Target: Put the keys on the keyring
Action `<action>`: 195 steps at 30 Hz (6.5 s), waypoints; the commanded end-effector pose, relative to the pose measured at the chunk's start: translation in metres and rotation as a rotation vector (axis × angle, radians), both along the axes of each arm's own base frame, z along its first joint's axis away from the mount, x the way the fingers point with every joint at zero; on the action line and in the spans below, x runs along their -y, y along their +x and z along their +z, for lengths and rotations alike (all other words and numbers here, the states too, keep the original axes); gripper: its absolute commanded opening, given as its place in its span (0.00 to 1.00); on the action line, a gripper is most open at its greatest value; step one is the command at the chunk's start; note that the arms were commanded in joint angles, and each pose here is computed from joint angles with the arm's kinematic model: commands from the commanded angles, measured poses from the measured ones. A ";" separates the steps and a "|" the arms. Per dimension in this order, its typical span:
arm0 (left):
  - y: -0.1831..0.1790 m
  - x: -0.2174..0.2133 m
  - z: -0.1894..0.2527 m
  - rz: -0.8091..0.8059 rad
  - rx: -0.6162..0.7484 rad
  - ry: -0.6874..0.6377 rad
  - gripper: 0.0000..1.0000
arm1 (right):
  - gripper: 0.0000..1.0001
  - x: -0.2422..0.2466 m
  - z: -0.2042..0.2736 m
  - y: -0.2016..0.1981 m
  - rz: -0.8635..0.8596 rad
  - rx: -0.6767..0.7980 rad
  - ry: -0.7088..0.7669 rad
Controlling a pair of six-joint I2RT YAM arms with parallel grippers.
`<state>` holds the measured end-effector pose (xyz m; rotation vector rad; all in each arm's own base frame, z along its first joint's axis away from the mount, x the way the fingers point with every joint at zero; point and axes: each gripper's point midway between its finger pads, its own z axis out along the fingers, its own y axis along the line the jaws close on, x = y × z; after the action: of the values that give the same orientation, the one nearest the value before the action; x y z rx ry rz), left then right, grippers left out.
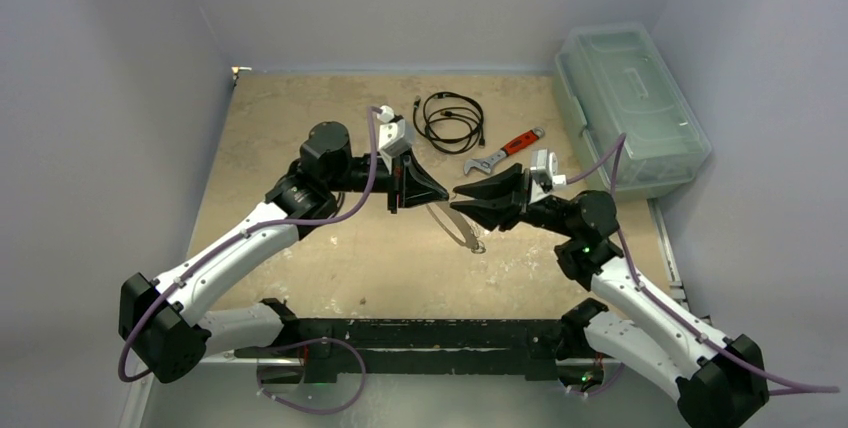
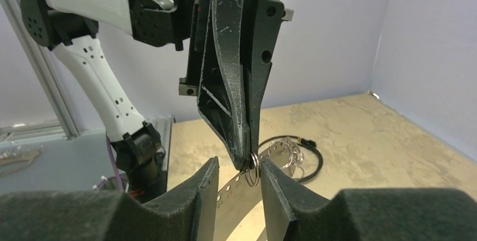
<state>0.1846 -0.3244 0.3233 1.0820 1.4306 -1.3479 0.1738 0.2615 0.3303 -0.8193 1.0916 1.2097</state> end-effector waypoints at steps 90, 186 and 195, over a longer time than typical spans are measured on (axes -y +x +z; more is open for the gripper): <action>0.011 0.006 -0.005 0.062 0.063 0.075 0.00 | 0.29 0.001 -0.021 0.035 -0.084 0.048 -0.431; -0.007 -0.002 0.035 0.037 0.174 -0.053 0.35 | 0.00 0.014 0.047 -0.009 -0.018 0.052 0.232; -0.007 -0.001 0.033 0.033 0.170 -0.053 0.36 | 0.00 0.008 0.045 -0.013 0.066 0.021 0.281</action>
<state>0.1807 -0.3201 0.3495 1.0960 1.3230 -1.2147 0.1779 0.2570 0.3562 -0.6397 0.9796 1.3126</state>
